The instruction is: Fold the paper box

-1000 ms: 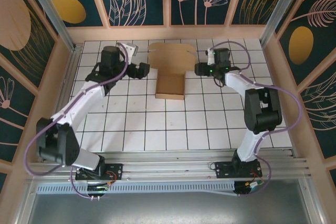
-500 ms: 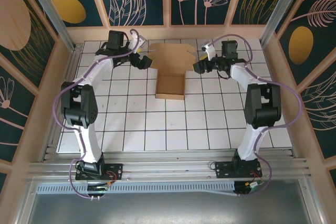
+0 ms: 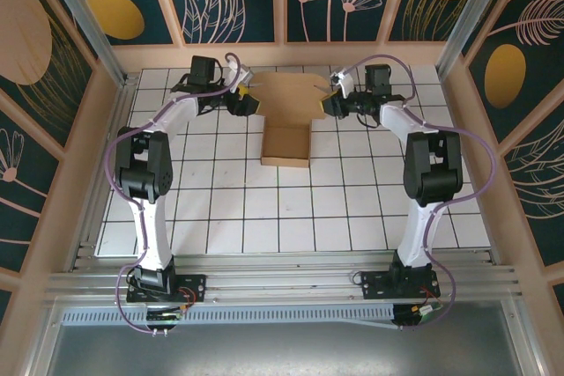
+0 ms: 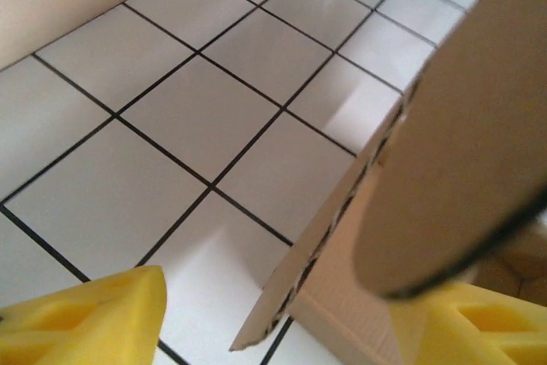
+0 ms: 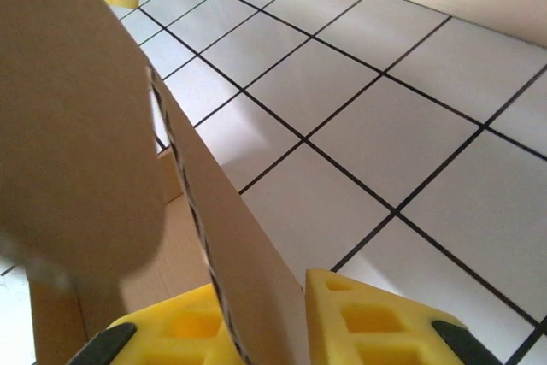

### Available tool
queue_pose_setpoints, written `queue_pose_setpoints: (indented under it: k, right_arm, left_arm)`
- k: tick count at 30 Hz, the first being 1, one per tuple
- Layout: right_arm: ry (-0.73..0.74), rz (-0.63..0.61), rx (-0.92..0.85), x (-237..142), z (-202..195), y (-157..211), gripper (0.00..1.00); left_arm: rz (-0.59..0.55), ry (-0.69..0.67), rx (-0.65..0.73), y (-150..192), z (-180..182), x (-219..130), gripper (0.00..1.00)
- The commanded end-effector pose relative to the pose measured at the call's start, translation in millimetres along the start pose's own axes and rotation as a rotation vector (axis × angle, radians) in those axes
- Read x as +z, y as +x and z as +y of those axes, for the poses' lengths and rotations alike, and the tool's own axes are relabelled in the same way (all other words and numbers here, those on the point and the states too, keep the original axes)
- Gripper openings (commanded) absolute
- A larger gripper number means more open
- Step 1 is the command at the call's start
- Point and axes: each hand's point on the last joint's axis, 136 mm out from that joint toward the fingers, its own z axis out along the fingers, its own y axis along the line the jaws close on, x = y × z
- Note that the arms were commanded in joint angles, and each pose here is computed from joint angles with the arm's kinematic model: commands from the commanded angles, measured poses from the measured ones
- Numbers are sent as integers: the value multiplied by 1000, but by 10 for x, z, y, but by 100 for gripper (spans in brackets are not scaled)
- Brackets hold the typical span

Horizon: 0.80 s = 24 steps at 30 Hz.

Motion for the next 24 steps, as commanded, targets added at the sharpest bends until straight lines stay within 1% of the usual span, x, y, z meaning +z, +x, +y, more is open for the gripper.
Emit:
queue_pose_setpoints:
  k: [1, 4, 5, 7, 10, 13, 17, 19, 22, 24]
  right_arm:
    - [25, -30, -17, 48, 36, -169, 18]
    - [55, -28, -22, 89, 28, -169, 11]
    - [76, -30, -20, 101, 15, -184, 8]
    - [125, -45, 8, 111, -16, -231, 7]
    - [190, -89, 12, 117, 38, -327, 6]
    - [271, -131, 23, 106, 92, -401, 6]
    - [325, -162, 63, 137, 162, -440, 5]
    - [350, -164, 57, 175, 210, -424, 5]
    - [376, -175, 40, 215, 271, -418, 5]
    - [397, -191, 43, 239, 294, -426, 4]
  left_arm:
    - [-82, 41, -43, -134, -67, -63, 56]
    - [-98, 47, -71, -104, -92, -62, 34]
    - [-97, 42, -83, -85, -84, -56, 29]
    - [-92, 28, -118, -48, -55, -39, 25]
    - [-95, -9, -169, -57, -10, -24, 28]
    - [-114, -40, -194, -119, -39, -19, 29]
    - [-147, -99, -203, -252, -83, -38, 27]
    - [-163, -157, -216, -321, -57, -39, 27]
    - [-168, -249, -260, -326, 19, 21, 27]
    - [-181, -275, -288, -315, 16, 78, 27]
